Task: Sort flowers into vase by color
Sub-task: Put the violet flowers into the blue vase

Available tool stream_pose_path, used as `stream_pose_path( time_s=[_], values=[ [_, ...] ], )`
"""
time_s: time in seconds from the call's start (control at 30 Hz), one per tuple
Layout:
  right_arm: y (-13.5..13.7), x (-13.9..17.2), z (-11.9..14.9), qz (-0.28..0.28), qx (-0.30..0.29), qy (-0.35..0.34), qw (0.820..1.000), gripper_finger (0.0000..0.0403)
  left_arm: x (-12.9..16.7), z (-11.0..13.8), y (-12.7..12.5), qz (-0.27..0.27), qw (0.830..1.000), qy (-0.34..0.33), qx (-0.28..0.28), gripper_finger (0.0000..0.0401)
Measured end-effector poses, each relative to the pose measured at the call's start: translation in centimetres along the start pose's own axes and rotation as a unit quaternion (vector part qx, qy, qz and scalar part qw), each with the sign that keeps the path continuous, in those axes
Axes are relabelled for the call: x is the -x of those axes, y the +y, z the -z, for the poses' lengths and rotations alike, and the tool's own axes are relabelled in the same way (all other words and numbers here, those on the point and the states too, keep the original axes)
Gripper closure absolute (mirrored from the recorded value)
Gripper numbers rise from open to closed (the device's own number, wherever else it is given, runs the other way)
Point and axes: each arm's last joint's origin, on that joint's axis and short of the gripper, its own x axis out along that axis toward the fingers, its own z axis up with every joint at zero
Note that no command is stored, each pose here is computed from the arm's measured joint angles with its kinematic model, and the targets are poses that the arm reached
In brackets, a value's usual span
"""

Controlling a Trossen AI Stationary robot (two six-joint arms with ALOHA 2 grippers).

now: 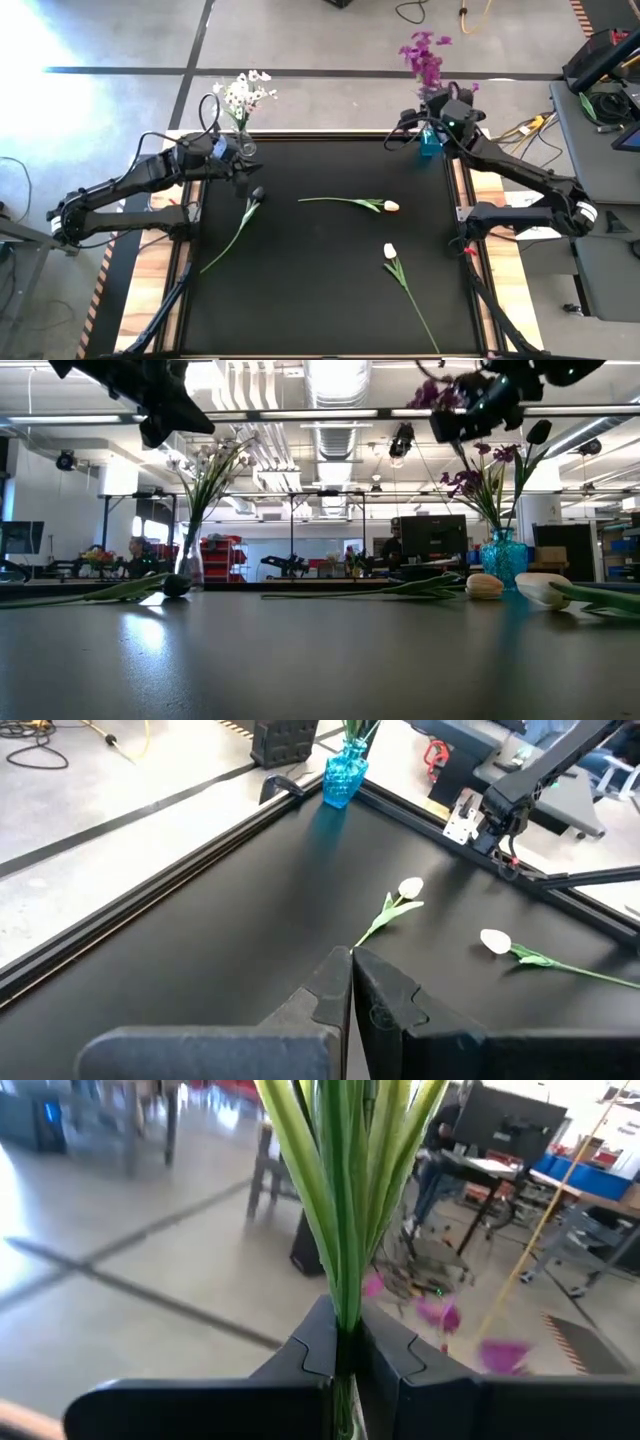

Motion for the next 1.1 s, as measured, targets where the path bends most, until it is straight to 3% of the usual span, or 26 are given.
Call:
stream_pose_path(
  time_s=[0.17, 0.43, 0.6, 0.77, 1.1],
  values=[
    [-1.4, 0.9, -3.4, 0.034, -0.057, -0.034, 0.997, 0.0391, 0.2, -0.1, 0.0, 0.001, 1.0, -0.004, 0.001, 0.0401],
    [-3.4, 0.5, -8.5, 0.125, -0.067, -0.061, 0.988, 0.0391, 0.4, -0.4, -0.1, 0.003, 1.0, -0.009, -0.006, 0.0401],
    [-2.4, -1.4, -8.1, 0.185, -0.034, -0.015, 0.982, 0.0391, 0.4, -0.4, -0.2, 0.003, 1.0, -0.011, -0.011, 0.0401],
    [-2.0, -2.4, -7.3, 0.241, -0.039, 0.007, 0.97, 0.0391, 0.4, -0.4, -0.1, 0.003, 1.0, -0.011, -0.012, 0.0401],
    [-1.2, -3.0, -4.3, 0.254, -0.06, 0.028, 0.965, 0.0391, 0.5, -0.3, -0.1, 0.001, 1.0, -0.002, -0.012, 0.0401]
  ],
)
